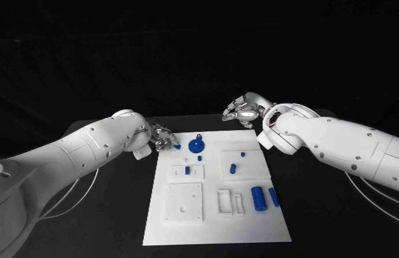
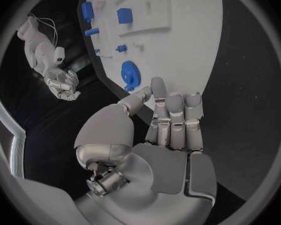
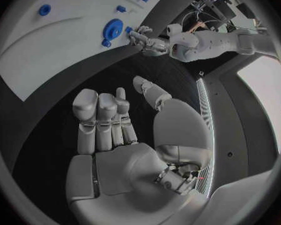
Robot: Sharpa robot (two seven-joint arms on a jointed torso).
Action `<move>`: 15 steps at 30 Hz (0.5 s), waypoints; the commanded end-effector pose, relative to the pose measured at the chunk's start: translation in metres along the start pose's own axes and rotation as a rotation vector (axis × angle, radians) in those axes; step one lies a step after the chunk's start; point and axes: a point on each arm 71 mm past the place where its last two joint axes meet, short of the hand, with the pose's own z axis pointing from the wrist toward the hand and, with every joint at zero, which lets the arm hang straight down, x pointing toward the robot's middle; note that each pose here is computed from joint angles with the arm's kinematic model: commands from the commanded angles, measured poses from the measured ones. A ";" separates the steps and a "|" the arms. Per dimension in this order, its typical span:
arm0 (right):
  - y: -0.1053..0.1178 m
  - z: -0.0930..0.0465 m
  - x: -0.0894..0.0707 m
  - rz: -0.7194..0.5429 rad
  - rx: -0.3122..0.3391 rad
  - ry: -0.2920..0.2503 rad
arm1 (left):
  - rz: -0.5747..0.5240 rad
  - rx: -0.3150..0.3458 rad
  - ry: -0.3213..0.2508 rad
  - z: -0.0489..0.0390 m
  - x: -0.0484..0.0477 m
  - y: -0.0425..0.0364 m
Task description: Assemble the parts on the task board
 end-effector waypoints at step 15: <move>-0.005 -0.002 -0.005 0.000 0.003 0.001 | -0.065 0.052 -0.174 -0.0221 0.0015 0.0094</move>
